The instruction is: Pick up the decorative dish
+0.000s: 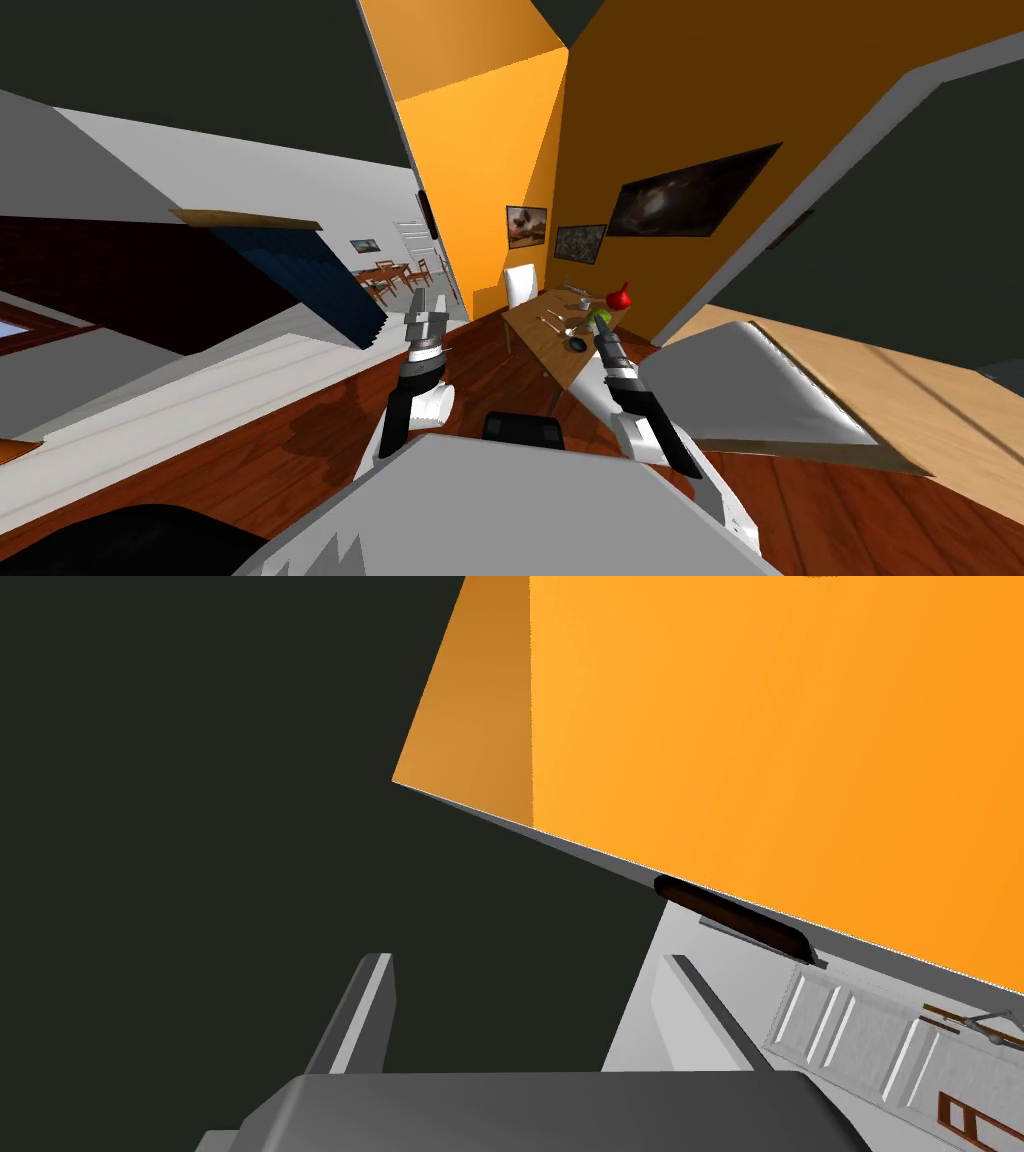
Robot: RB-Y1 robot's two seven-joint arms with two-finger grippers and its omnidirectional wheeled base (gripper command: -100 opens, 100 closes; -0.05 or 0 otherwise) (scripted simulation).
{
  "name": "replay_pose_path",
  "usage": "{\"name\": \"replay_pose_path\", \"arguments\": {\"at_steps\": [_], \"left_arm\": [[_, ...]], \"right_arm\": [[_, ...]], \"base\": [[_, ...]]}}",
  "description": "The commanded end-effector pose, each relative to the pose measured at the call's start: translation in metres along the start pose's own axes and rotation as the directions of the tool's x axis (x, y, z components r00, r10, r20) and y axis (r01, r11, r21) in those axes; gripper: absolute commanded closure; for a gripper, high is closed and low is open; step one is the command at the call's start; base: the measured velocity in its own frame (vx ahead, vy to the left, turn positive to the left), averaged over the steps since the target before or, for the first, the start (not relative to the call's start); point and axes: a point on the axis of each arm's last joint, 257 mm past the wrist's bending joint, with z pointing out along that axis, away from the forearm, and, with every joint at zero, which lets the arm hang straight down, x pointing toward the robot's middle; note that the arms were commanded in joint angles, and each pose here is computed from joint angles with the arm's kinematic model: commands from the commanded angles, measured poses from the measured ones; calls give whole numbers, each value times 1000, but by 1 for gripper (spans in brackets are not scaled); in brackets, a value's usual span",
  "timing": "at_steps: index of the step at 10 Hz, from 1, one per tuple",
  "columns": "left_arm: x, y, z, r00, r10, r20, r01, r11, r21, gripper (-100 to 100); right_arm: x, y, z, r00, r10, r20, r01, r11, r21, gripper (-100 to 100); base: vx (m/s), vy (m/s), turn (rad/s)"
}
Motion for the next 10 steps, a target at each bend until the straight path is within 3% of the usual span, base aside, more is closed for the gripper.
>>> {"name": "replay_pose_path", "arguments": {"at_steps": [1,3,4,6,7,8,9,10], "left_arm": [[0,0,0,1000,0,0,0,1000,0,0],[0,0,0,1000,0,0,0,1000,0,0],[0,0,0,1000,0,0,0,1000,0,0],[0,0,0,1000,0,0,0,1000,0,0],[0,0,0,1000,0,0,0,1000,0,0],[0,0,0,1000,0,0,0,1000,0,0],[0,0,0,1000,0,0,0,1000,0,0],[0,0,0,1000,0,0,0,1000,0,0]], "right_arm": [[4,-37,-9,996,-78,-47,82,992,93,-100],[5,-90,-28,975,-182,-129,206,956,208,-100],[5,-90,-28,974,-187,-130,211,955,208,-100],[2,-139,-52,928,-291,-234,353,887,297,-100],[2,-144,-55,925,-295,-239,360,882,303,-100],[-1,-163,-67,890,-347,-297,436,838,328,-100],[-2,-170,-72,889,-344,-303,438,832,340,-100],[-7,-194,-90,843,-390,-371,518,774,365,-100]], "base": [[-7,169,107],[117,265,290],[111,160,67],[121,124,187],[98,106,71],[83,110,120],[68,69,70],[63,65,185]]}}
